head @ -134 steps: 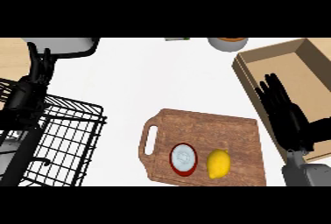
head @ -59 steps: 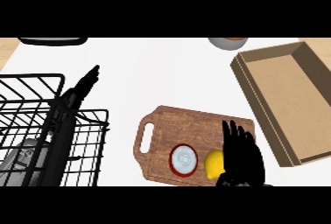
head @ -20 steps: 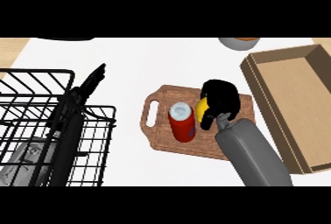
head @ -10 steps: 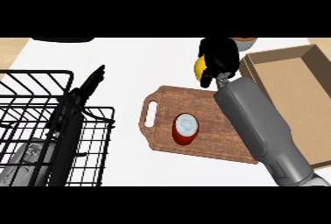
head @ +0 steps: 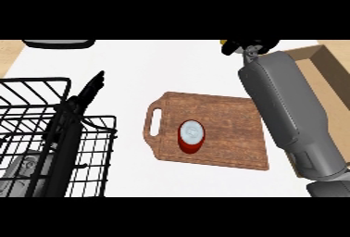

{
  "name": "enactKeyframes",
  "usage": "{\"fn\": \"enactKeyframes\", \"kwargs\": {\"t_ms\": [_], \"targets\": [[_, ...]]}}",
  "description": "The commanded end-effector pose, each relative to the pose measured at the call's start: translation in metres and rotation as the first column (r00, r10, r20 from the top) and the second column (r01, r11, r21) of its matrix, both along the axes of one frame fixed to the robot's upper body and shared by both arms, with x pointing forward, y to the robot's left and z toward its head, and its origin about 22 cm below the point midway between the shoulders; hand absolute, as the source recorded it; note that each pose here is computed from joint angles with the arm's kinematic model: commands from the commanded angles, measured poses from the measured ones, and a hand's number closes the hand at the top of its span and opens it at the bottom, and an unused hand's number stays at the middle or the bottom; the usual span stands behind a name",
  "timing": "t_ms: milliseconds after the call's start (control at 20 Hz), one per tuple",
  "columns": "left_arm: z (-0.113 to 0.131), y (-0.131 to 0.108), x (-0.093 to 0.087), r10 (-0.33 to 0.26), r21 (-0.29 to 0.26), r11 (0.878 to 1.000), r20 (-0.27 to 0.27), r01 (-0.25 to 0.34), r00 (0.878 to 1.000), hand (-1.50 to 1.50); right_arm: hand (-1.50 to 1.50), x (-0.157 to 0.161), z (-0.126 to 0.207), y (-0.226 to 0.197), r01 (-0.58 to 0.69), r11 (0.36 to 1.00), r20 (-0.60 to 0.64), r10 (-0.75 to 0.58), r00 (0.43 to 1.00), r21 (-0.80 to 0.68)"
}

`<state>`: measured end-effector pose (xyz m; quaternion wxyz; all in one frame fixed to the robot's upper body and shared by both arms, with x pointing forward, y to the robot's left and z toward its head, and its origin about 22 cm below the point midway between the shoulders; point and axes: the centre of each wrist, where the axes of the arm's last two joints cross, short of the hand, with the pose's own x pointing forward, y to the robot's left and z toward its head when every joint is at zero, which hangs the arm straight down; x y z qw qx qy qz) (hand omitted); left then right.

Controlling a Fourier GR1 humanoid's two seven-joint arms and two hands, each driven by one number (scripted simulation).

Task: Pick the lemon from the cutting board and place it in the cardboard box

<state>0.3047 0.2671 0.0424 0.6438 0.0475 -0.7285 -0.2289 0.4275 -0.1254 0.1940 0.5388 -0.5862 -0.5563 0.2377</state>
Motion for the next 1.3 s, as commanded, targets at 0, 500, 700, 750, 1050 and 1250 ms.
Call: {"fn": "enactKeyframes", "kwargs": {"t_ms": [0, 500, 700, 750, 1050, 1250], "targets": [[0.019, 0.000, 0.000, -0.047, -0.020, 0.999, 0.068, 0.049, 0.997, 0.00, 1.50, 0.010, 0.016, -0.045, 0.165, 0.983, 0.067, -0.170, 0.983, 0.079], [0.015, -0.007, -0.001, -0.036, -0.023, 0.999, 0.066, 0.038, 0.997, 0.00, 1.50, 0.018, 0.020, -0.138, 0.331, 0.943, 0.029, -0.332, 0.943, 0.028], [0.033, 0.003, -0.003, -0.021, -0.017, 1.000, 0.096, 0.022, 0.995, 0.00, 1.50, 0.010, 0.003, -0.179, 0.338, 0.941, -0.151, -0.330, 0.932, 0.031], [0.018, 0.004, -0.003, -0.009, -0.027, 1.000, 0.086, 0.011, 0.996, 0.00, 1.50, 0.004, 0.002, -0.199, 0.323, 0.945, -0.199, -0.307, 0.931, 0.053], [0.018, -0.010, -0.007, -0.002, -0.025, 1.000, 0.074, 0.004, 0.997, 0.00, 1.50, -0.008, -0.008, -0.246, 0.310, 0.945, -0.409, -0.244, 0.880, 0.104], [0.025, -0.003, 0.000, -0.023, -0.017, 1.000, 0.090, 0.024, 0.996, 0.00, 1.50, -0.014, -0.036, -0.267, 0.318, 0.944, -0.566, -0.215, 0.796, 0.089]]}}
